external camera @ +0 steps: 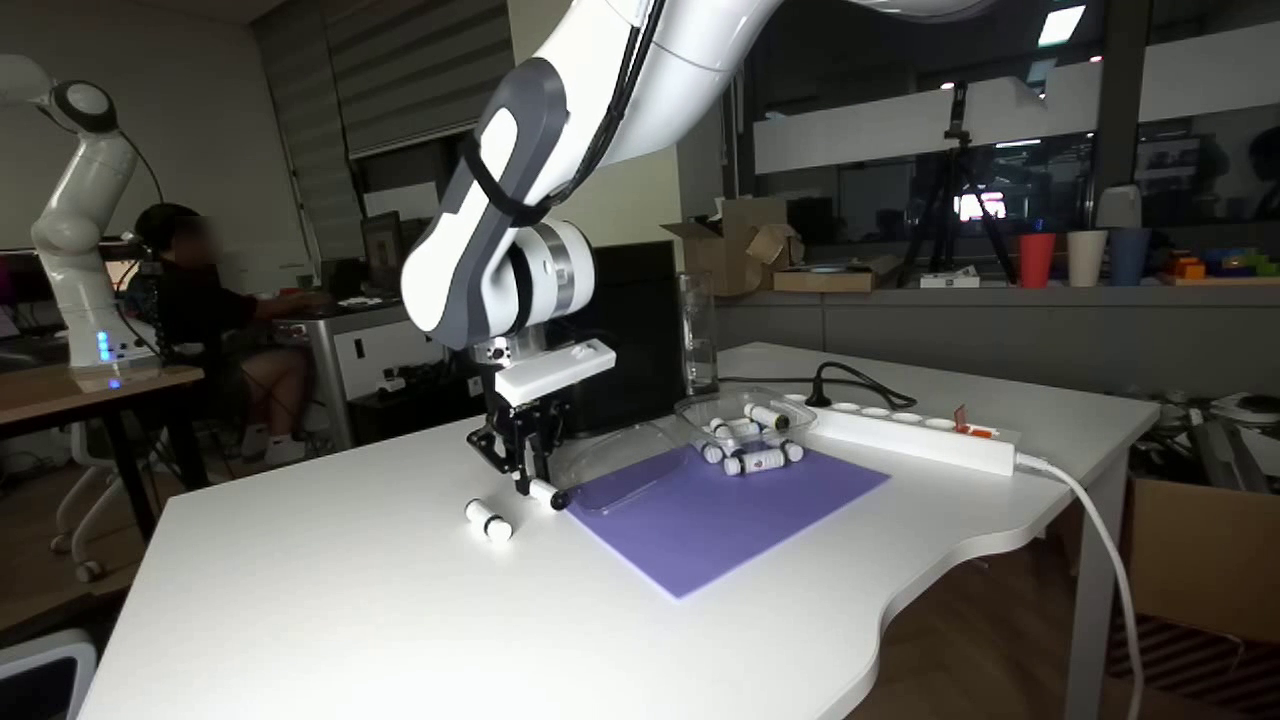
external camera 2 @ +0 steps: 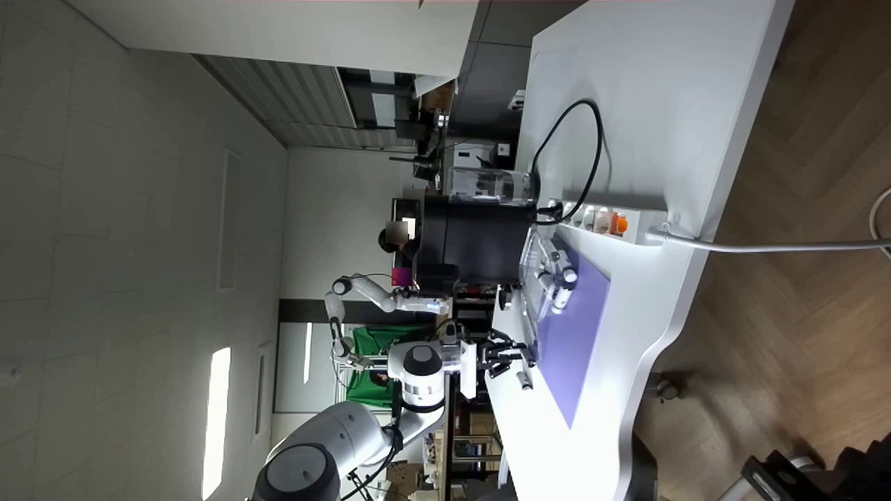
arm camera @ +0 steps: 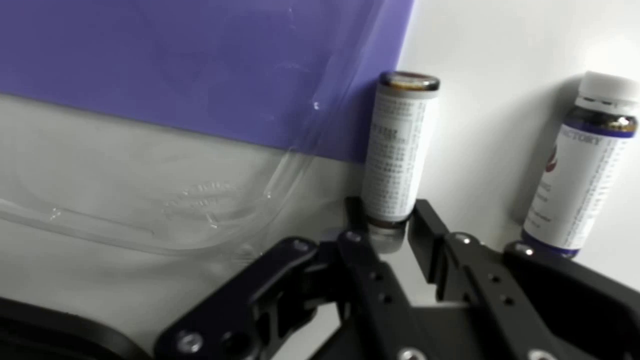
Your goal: Put the right bottle on the table into the colourless bowl
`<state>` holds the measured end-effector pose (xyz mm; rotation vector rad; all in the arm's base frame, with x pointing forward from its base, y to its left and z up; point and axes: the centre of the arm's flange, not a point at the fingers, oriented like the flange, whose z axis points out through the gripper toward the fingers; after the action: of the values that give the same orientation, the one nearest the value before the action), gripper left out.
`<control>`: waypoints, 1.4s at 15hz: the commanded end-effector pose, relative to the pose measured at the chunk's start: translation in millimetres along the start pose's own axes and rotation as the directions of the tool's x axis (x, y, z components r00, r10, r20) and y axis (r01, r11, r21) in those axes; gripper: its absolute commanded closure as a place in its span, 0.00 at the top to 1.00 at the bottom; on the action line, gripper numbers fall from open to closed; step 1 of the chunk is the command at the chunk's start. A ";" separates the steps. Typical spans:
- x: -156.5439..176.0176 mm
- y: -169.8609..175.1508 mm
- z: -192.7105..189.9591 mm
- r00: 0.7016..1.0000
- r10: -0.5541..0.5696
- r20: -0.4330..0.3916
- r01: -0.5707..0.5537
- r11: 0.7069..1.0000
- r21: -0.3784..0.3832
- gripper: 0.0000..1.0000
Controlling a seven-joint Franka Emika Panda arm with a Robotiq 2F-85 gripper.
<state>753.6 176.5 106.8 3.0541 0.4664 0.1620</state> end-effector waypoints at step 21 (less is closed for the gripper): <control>-83.6 236.3 -86.1 0.895 0.430 -0.121 -0.433 0.901 -0.003 0.07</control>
<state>763.8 -48.0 195.2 3.0659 -0.0845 0.3790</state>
